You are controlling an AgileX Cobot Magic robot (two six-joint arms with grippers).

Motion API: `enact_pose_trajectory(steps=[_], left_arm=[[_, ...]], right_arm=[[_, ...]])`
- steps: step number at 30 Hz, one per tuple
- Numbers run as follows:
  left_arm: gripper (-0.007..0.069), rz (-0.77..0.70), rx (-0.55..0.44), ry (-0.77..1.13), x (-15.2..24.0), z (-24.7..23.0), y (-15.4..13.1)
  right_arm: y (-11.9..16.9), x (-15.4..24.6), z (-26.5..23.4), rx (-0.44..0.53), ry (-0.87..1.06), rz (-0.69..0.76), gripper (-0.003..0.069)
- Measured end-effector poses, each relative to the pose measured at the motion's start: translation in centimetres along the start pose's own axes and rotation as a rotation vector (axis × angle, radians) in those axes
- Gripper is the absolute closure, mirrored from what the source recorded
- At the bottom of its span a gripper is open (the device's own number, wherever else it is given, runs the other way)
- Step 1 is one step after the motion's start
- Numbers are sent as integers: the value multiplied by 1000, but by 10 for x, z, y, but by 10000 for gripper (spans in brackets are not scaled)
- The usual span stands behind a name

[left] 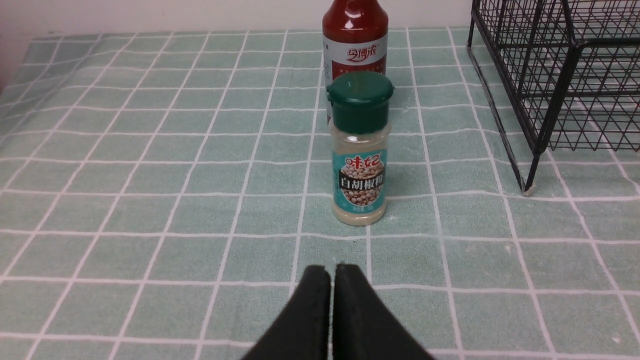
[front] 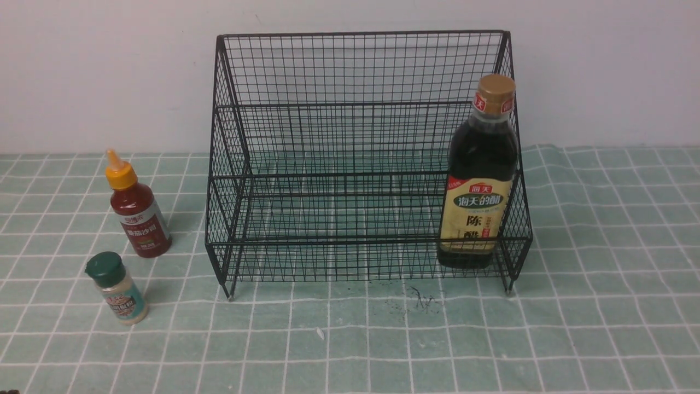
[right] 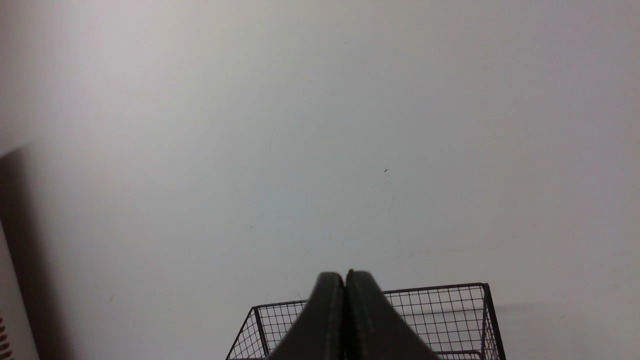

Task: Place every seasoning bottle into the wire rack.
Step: Use the left arm to grab the condiment bottle closest to it

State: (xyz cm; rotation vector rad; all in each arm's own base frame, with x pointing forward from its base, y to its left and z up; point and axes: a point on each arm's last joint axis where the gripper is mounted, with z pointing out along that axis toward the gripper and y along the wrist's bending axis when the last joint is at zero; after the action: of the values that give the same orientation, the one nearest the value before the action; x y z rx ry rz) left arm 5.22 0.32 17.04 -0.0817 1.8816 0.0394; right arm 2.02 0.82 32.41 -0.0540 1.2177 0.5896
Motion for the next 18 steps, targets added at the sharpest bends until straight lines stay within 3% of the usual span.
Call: enact_pose_trajectory(steps=[12,15,18], left_arm=[[631,0,0,0,0,0,0],[631,0,0,0,0,0,0],[631,0,0,0,0,0,0]], right_arm=[[-1,6,1,-4,18,-134,671],[-2,15,0,2,102,-161,672],[-10,33,-4,77,188,-233,672]])
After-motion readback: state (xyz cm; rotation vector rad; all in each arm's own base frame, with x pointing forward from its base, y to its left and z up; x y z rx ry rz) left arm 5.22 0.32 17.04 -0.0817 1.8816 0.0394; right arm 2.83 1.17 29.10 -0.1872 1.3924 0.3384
